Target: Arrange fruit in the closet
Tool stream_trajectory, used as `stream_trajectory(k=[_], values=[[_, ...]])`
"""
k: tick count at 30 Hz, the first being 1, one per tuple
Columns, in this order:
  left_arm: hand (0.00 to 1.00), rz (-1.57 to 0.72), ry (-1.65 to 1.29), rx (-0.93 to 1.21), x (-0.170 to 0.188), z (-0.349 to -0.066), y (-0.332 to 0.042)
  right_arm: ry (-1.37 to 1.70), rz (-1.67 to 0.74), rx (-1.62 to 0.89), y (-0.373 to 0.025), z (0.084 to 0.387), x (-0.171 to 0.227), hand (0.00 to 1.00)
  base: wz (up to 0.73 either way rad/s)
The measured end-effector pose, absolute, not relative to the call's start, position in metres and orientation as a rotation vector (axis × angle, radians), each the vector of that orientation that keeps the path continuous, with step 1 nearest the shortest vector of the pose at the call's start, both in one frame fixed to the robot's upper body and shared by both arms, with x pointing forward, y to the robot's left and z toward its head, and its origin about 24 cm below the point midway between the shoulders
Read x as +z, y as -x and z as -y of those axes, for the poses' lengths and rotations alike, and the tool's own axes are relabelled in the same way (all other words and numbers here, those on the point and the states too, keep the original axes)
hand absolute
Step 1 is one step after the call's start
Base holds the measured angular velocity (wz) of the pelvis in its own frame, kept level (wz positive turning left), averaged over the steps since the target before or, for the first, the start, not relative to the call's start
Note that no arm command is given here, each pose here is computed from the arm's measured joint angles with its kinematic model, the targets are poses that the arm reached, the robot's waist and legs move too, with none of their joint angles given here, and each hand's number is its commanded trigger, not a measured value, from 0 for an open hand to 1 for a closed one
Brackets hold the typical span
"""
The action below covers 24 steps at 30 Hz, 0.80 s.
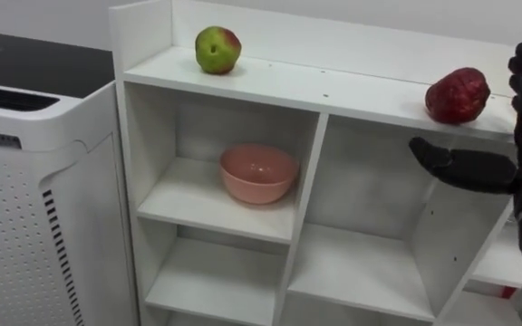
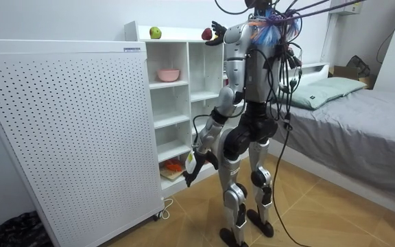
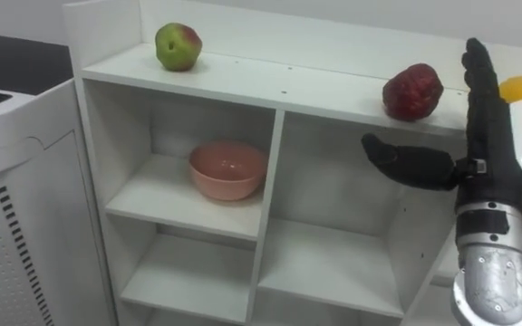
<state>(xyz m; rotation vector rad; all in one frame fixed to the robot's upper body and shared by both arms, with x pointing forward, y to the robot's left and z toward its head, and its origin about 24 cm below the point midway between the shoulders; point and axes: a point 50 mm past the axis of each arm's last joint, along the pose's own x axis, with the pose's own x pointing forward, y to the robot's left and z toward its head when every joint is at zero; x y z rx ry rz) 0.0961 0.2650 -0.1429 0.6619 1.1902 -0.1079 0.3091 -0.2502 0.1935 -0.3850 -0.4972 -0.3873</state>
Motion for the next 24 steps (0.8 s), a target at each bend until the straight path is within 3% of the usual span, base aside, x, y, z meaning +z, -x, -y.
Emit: stream_trajectory(k=[24], values=[[0.00, -1.199, -0.716, -0.129, -0.140, -0.273, -0.096, 0.393, 0.555, -0.379, -0.312, 0.254, 0.217, 0.00, 0.01]])
